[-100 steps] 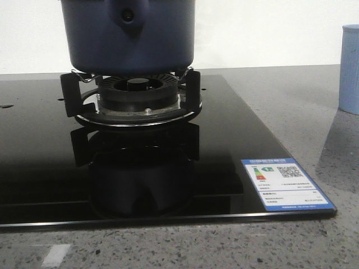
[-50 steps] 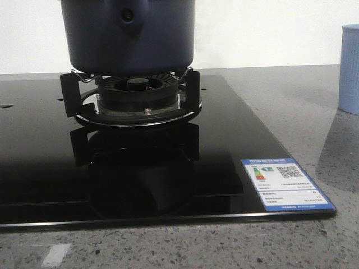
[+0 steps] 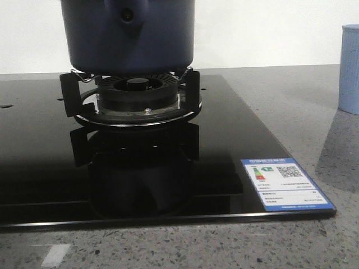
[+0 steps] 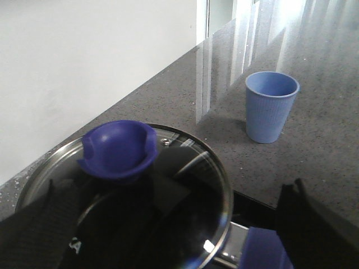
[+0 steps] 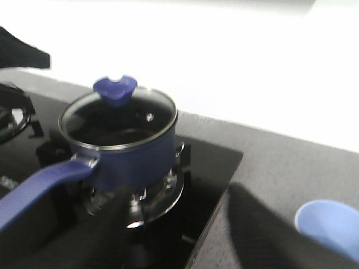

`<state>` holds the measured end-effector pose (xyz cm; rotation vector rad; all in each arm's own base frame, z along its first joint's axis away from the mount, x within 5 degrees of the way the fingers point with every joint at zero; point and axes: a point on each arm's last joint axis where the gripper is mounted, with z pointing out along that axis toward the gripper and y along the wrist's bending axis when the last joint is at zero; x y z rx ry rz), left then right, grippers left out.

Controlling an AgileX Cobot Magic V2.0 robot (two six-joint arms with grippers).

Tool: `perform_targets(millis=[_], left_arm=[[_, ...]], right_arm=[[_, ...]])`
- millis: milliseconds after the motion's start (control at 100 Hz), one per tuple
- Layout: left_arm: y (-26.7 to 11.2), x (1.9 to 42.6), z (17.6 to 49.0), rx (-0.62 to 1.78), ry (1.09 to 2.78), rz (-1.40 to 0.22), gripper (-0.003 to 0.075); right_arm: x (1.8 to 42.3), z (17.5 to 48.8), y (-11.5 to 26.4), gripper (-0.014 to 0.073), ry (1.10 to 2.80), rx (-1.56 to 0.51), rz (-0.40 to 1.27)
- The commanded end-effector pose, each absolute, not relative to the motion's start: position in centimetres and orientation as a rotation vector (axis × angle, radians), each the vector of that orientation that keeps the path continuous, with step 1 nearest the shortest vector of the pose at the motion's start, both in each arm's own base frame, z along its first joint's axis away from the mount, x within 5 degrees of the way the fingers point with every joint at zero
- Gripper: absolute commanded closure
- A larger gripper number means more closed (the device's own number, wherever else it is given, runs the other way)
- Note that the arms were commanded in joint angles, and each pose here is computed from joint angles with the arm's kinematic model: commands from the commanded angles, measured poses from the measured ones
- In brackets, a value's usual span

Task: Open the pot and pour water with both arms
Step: 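Grasp the blue lid knob with the left gripper and lift the lid, then grasp the light blue cup with the right gripper and lift it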

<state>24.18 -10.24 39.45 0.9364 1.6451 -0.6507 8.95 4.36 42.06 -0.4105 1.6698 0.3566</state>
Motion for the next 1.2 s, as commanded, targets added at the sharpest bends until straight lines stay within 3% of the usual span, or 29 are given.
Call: perform_targets(millis=[0, 20, 310, 610, 710, 970, 1190], left_arm=[[-10.8, 25.6, 41.0, 0.926, 1.571, -0.642, 0.0048], [-10.9, 26.1, 40.7, 0.931, 1.577, -0.646, 0.0048], [-12.4, 31.7, 38.5, 0.917, 1.606, -0.800, 0.0048], [-13.2, 33.9, 37.0, 0.889, 1.603, -0.924, 0.0052], [-13.2, 33.8, 37.0, 0.894, 1.597, -0.937, 0.0118], [-13.1, 33.6, 39.0, 0.912, 1.510, -0.987, 0.0455], [-13.2, 32.7, 43.1, 0.948, 1.355, -1.029, 0.0476]], right_arm=[[8.6, 44.1, 4.0, -0.0046, 1.534, -0.349, 0.341], [8.5, 44.2, 3.9, -0.0075, 1.527, -0.347, 0.340], [8.0, 44.6, 3.8, -0.0059, 1.503, -0.345, 0.338], [7.3, 44.8, 3.7, -0.0059, 1.479, -0.344, 0.336], [7.2, 44.8, 3.7, -0.0059, 1.477, -0.344, 0.336], [7.2, 44.6, 3.6, -0.0059, 1.494, -0.365, 0.306], [7.5, 44.0, 3.4, -0.0059, 1.520, -0.396, 0.230]])
